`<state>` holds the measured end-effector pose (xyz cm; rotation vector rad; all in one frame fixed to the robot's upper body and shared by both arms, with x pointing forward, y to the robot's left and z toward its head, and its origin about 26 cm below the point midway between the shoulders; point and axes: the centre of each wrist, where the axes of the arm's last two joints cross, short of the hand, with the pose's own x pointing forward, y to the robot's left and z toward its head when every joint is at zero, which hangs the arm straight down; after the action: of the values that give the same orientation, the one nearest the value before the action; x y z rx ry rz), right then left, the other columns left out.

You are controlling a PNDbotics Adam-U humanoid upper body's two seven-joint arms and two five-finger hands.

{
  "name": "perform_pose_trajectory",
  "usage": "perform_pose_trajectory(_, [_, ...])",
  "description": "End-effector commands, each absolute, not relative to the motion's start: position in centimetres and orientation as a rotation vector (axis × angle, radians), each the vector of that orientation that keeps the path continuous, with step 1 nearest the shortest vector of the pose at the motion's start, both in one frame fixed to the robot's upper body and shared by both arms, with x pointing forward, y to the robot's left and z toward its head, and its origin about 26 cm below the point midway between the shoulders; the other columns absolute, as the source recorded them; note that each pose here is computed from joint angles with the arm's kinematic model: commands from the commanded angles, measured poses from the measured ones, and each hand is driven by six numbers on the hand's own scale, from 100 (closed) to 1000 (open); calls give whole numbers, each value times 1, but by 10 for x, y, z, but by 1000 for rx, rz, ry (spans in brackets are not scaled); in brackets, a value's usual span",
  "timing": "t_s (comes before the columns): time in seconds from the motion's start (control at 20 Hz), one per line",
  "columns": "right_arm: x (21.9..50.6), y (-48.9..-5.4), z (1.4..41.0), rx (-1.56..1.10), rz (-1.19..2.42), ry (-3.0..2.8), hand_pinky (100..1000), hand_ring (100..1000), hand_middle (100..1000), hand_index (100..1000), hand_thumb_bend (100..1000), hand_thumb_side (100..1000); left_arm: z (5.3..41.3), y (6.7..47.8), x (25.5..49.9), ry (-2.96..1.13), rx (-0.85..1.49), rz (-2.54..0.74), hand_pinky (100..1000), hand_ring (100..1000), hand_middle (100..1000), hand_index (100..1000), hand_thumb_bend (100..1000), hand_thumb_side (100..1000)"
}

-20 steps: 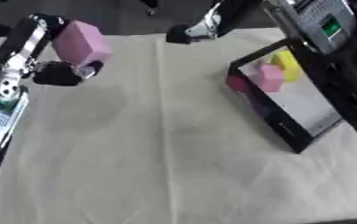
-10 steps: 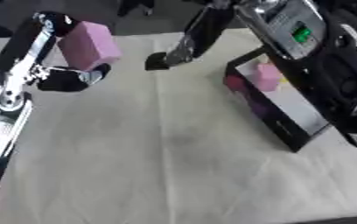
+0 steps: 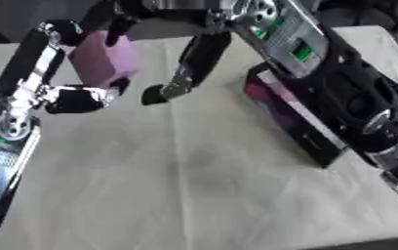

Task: Pick up the objects with one hand, pass them to the other hand, and then place them into the box on the other side of the table.

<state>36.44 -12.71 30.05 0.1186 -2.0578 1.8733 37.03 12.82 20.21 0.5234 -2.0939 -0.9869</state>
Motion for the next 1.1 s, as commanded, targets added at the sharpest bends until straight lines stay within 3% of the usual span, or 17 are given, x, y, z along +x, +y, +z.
perform_pose_trajectory(0.05, [363,-124,307,91,1900,-2068,877,809,930,916,443,179,209,126,366,-2141,523,-966,782,607,487,532,100,152])
perform_pose_trajectory(0.75, [366,-118,298,14,1700,-2124,866,755,884,932,459,128,197,126,358,-2162,532,-939,781,601,480,529,100,144])
perform_pose_trajectory(1.1, [366,-119,299,10,1669,-2151,871,774,901,934,466,130,194,126,356,-2153,527,-945,780,600,478,528,100,145])
